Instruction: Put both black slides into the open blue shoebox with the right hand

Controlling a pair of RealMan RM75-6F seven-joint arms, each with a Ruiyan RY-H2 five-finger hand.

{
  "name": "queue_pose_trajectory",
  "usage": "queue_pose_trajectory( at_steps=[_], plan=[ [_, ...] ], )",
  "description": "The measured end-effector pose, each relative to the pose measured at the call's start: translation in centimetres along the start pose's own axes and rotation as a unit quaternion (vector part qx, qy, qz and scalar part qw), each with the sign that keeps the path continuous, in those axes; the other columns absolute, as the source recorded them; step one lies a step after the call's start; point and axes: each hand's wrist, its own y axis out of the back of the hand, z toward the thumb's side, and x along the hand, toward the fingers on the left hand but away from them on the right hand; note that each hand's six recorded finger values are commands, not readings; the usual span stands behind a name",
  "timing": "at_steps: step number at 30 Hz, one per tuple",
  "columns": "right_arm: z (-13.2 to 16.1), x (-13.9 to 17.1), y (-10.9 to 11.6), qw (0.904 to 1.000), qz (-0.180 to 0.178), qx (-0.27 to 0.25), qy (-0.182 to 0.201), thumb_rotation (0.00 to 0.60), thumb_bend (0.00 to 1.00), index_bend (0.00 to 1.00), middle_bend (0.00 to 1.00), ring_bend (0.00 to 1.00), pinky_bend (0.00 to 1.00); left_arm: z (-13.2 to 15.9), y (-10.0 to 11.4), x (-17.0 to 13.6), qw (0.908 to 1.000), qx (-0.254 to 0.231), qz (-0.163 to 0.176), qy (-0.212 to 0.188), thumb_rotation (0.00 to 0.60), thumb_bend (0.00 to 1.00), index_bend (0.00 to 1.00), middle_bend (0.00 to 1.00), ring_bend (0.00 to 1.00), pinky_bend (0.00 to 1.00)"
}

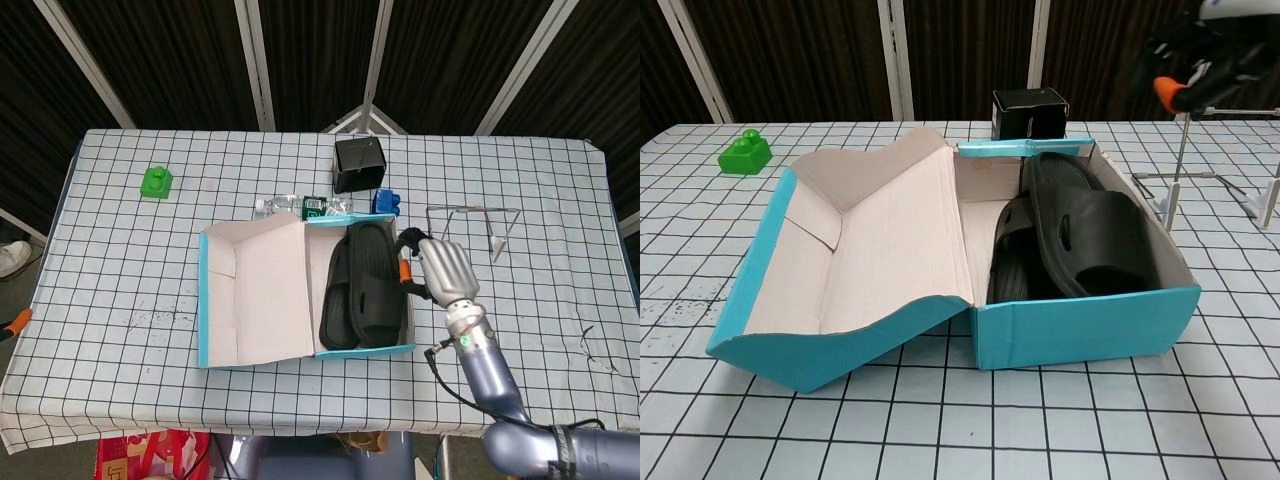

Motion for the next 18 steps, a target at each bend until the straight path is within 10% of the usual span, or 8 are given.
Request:
queue_pose_trajectory(
  at_steps=[18],
  plan=[
    [-16.2, 14.4, 0.8, 0.9679, -0.106, 0.214, -0.078, 0.6, 0.48, 0.23, 0.13, 0.19, 0.24, 0.7, -0.4, -0.3, 0.9997, 0.019, -0.009, -0.013, 0.6, 0.21, 0.11, 0.01, 0.0, 0.1]
  ],
)
